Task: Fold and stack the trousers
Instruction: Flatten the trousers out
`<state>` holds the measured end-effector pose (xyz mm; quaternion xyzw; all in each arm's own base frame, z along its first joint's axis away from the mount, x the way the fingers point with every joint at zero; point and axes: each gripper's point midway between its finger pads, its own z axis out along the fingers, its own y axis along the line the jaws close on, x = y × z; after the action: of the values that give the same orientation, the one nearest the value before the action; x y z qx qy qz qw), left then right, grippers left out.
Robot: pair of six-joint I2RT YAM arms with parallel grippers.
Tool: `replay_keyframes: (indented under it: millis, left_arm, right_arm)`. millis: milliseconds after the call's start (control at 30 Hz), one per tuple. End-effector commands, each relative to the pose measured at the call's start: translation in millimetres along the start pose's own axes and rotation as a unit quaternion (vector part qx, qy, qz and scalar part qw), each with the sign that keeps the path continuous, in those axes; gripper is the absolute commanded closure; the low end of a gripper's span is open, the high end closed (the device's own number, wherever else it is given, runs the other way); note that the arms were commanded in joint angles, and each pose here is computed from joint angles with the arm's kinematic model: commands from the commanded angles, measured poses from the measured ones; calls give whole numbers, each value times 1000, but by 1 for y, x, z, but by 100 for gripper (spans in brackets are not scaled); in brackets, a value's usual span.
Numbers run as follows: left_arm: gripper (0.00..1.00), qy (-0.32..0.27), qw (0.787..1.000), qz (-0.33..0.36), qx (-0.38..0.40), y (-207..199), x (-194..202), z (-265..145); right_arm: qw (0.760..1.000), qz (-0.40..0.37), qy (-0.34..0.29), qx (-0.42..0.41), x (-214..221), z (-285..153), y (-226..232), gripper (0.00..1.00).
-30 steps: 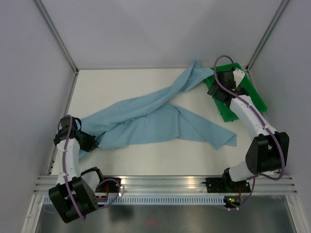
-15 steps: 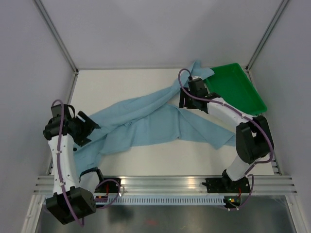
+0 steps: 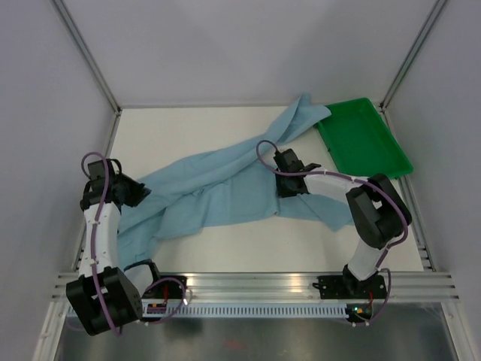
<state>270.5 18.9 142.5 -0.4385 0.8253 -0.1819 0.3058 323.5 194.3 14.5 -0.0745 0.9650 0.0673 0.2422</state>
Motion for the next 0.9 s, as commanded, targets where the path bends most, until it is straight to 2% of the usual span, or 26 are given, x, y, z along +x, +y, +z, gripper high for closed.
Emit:
replay_keyframes:
  millis: [0,133,300,433,533,700,800,867]
  left_arm:
    - [90,-78,995,-49,-34,0,-40,12]
    - [90,-91,988,-66,-102,15,-57,19]
    - [89,-87,987,-84,-106,17,-70,34]
    - [90,-67,984,-97,-134,29,-67,46]
    - [90,-55,974,-117,-184,51,-58,45]
    - [89,-77,964,-134,-217,75,-51,35]
    - [89,-69,958,-170,-219,87,-49,41]
    - [90,-59,953,-197,-222,93,-45,50]
  right_arm:
    - [997,-5,49,56,38,8,-28,97]
    - [994,-14,80,66,76,-1,-33,100]
    - [993,10,106,59,124,-22,-32,100]
    - [994,33,99,33,140,-42,-18,100]
    - [994,31,97,38,146,-58,-13,100]
    - [995,45,63,56,126,-78,-17,99]
    - [997,48,21,51,85,-97,-6,93]
    - [998,36,-24,34,41,-114,10,87]
